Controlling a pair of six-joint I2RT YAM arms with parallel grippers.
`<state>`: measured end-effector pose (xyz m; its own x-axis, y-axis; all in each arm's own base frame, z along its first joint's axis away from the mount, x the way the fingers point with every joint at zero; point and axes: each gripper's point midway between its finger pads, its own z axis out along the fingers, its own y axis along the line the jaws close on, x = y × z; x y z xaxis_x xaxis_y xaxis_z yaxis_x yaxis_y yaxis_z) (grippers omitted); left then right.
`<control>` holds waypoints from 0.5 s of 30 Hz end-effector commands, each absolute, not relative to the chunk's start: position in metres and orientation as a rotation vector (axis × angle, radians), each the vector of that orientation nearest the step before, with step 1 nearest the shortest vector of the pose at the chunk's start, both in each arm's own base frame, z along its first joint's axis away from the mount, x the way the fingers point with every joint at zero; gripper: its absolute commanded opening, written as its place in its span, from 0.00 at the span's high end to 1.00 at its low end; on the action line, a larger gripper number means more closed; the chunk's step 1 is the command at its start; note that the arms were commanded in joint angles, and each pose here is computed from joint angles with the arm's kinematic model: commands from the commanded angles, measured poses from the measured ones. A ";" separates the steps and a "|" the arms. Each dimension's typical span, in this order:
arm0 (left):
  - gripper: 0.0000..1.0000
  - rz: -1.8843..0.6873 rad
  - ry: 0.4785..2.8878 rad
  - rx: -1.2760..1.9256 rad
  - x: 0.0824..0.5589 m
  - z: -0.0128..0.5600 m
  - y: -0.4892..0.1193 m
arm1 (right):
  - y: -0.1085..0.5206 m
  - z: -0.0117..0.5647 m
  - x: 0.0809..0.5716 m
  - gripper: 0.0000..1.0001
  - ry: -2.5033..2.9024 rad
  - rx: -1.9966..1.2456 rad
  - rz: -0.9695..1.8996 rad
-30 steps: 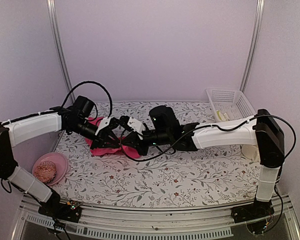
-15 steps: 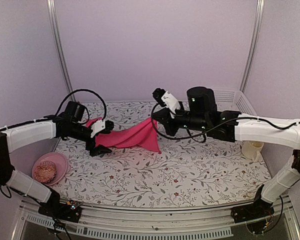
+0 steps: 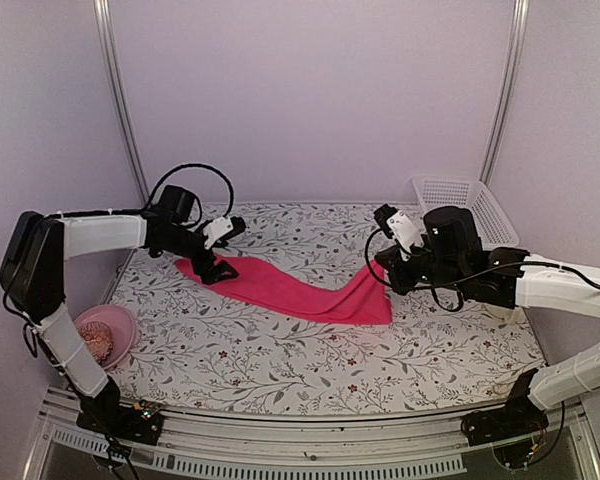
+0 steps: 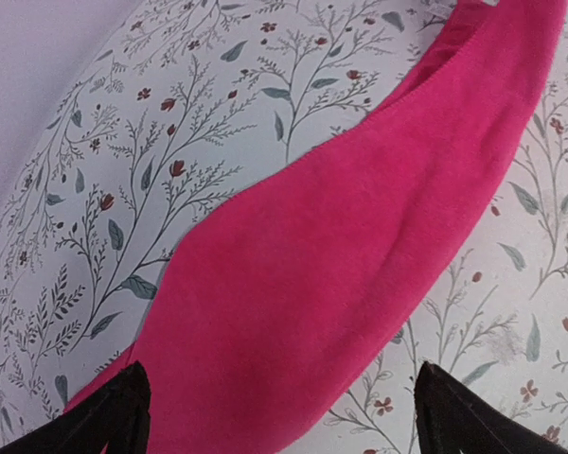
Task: Roll the towels
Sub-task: Adjust the towel at the center of the board.
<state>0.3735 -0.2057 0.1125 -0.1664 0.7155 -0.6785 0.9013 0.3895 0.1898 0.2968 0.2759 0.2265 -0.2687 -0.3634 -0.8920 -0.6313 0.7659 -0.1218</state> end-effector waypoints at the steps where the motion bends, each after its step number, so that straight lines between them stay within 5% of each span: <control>1: 0.03 -0.233 2.091 1.287 0.419 0.101 -0.213 | 0.268 0.186 0.280 0.98 2.013 -0.761 0.350; 15: 0.20 -0.028 2.315 1.238 0.478 0.023 -0.211 | 0.259 0.127 0.251 0.98 2.176 -0.708 0.473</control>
